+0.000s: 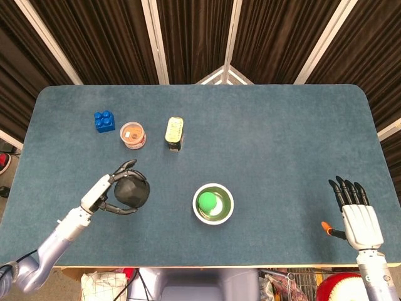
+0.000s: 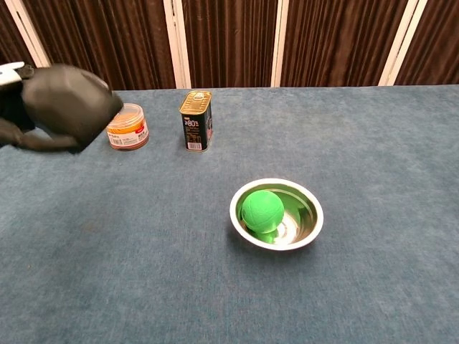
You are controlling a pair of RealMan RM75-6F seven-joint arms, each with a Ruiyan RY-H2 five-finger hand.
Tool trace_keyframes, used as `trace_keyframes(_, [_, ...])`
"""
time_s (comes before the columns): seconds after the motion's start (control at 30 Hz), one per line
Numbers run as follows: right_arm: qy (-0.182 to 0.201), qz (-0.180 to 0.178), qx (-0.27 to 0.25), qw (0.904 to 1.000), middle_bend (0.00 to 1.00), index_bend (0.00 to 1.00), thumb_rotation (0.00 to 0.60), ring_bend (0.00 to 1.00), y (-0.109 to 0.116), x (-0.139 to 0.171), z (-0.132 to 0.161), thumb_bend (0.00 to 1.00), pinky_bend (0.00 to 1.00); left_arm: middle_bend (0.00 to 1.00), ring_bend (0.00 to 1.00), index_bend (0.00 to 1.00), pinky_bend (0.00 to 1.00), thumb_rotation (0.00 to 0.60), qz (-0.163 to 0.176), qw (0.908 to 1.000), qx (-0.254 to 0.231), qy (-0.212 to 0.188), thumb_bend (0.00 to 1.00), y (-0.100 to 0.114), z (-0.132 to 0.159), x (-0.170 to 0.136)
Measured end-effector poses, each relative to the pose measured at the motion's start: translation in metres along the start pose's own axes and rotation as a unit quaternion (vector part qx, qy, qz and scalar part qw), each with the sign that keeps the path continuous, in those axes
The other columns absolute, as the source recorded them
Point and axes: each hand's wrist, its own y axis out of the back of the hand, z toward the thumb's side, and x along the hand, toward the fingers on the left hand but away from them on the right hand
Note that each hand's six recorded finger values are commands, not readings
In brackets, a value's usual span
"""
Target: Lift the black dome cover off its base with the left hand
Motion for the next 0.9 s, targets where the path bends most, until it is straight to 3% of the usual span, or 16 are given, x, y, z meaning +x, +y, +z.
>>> trace_keyframes(0.03, [0.001,-0.001,-0.001,1.0000,0.00,0.03,0.600,0.02,0.001,0.001,0.001,0.18,0.00,0.47,0.02,0.49,0.00,0.600,0.007,0.9966,0.082,-0.005,0.42,0.000,-0.001,0.000])
trace_keyframes(0.1, [0.001,-0.003,-0.002,1.0000,0.00,0.03,0.600,0.02,0.002,0.001,0.003,0.18,0.00,0.47,0.02,0.49,0.00,0.600,0.018,0.9787,0.204,-0.009,0.42,0.001,-0.003,-0.001])
trace_keyframes(0.17, [0.001,-0.002,-0.002,1.0000,0.00,0.03,0.600,0.02,0.002,0.001,0.004,0.18,0.00,0.47,0.02,0.49,0.00,0.600,0.028,0.9436,0.330,-0.008,0.42,0.001,-0.005,-0.002])
trace_keyframes(0.2, [0.001,-0.002,-0.002,1.0000,0.00,0.03,0.600,0.02,0.002,0.000,0.005,0.18,0.00,0.47,0.02,0.49,0.00,0.600,0.033,0.9209,0.388,-0.006,0.42,0.001,-0.005,-0.002])
trace_keyframes(0.33, [0.001,-0.003,-0.002,1.0000,0.00,0.03,0.600,0.02,0.003,0.000,0.006,0.19,0.00,0.47,0.02,0.49,0.00,0.600,0.043,0.8532,0.520,0.003,0.42,0.000,-0.008,-0.003])
trace_keyframes(0.43, [0.000,-0.002,-0.002,1.0000,0.00,0.03,0.600,0.02,0.003,0.001,0.006,0.18,0.00,0.47,0.02,0.49,0.00,0.600,0.048,0.8225,0.567,0.011,0.42,0.000,-0.011,-0.004])
trace_keyframes(0.47, [0.000,-0.002,-0.002,1.0000,0.00,0.03,0.600,0.02,0.003,0.001,0.005,0.18,0.00,0.47,0.02,0.49,0.00,0.600,0.049,0.8186,0.572,0.013,0.42,0.000,-0.012,-0.004])
trace_keyframes(0.53, [-0.001,-0.002,-0.002,1.0000,0.00,0.03,0.600,0.02,0.003,0.002,0.004,0.19,0.00,0.47,0.02,0.49,0.00,0.600,0.049,0.8206,0.569,0.021,0.42,-0.001,-0.014,-0.004])
trace_keyframes(0.6, [0.000,-0.002,-0.002,1.0000,0.00,0.03,0.600,0.02,0.003,0.003,0.003,0.19,0.00,0.46,0.02,0.49,0.00,0.600,0.047,0.8343,0.549,0.030,0.42,-0.001,-0.018,-0.004])
trace_keyframes(0.7, [0.001,-0.002,-0.001,1.0000,0.00,0.03,0.600,0.02,0.003,0.002,0.004,0.19,0.00,0.46,0.02,0.49,0.00,0.600,0.042,0.8749,0.480,0.050,0.41,-0.001,-0.026,-0.004])
trace_keyframes(0.73, [0.000,-0.001,-0.001,1.0000,0.00,0.03,0.600,0.02,0.002,0.001,0.004,0.19,0.00,0.46,0.02,0.49,0.00,0.600,0.040,0.8928,0.445,0.060,0.41,-0.001,-0.030,-0.004])
trace_keyframes(0.83, [0.000,-0.001,0.000,1.0000,0.00,0.03,0.600,0.02,0.001,0.000,0.005,0.18,0.00,0.46,0.02,0.49,0.00,0.600,0.031,0.9321,0.351,0.084,0.41,-0.003,-0.039,-0.003])
trace_keyframes(0.9, [0.000,-0.001,0.000,1.0000,0.00,0.03,0.600,0.02,0.002,0.000,0.004,0.18,0.00,0.46,0.02,0.49,0.00,0.600,0.024,0.9486,0.299,0.102,0.41,-0.005,-0.044,-0.003])
